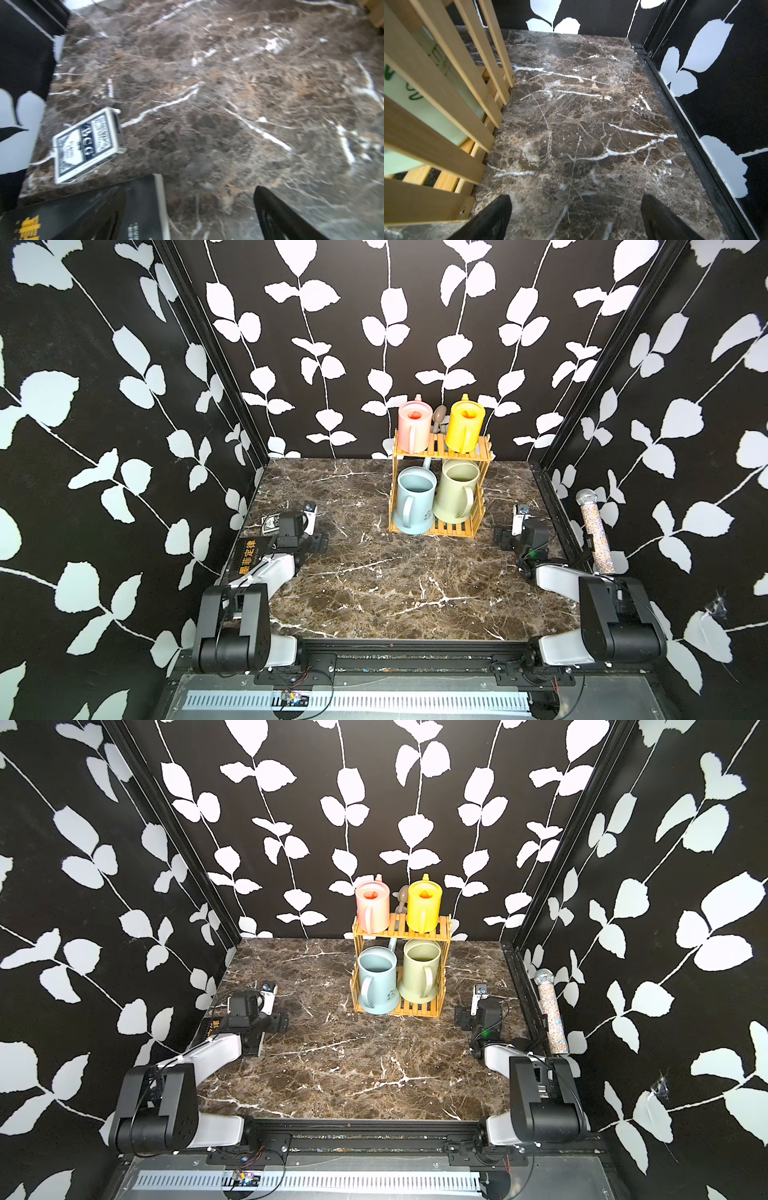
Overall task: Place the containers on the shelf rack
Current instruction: Reset both arms
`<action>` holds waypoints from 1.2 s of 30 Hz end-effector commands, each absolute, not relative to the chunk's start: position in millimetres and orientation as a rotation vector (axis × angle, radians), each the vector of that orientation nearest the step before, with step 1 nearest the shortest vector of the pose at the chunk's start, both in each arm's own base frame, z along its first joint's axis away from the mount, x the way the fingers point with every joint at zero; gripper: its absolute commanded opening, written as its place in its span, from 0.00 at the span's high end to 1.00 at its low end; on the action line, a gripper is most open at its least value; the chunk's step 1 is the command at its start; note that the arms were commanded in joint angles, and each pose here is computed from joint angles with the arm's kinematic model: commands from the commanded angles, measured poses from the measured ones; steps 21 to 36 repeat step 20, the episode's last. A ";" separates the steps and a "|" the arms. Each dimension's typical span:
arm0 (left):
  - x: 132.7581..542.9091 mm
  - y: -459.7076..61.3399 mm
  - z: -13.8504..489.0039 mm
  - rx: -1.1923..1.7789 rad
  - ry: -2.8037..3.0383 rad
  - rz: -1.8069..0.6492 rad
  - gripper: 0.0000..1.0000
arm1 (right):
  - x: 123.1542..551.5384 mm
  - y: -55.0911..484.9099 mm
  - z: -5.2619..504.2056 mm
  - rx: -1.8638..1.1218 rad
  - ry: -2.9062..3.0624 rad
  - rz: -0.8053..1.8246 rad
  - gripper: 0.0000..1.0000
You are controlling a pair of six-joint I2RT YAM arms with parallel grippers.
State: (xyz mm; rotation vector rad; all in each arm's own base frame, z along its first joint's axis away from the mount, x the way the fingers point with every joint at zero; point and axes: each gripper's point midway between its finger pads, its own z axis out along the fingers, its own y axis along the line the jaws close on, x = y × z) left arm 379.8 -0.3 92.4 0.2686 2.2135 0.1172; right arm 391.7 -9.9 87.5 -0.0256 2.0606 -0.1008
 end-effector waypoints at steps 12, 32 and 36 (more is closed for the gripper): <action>399.7 42.0 118.1 -0.010 2.060 0.261 0.01 | 394.0 -13.3 92.9 0.003 1.934 -0.100 0.01; 397.3 40.9 116.8 -0.010 2.057 0.242 0.02 | 393.7 -13.4 92.7 0.003 1.934 -0.101 0.01; 397.3 40.9 116.8 -0.010 2.057 0.242 0.02 | 393.7 -13.4 92.7 0.003 1.934 -0.101 0.01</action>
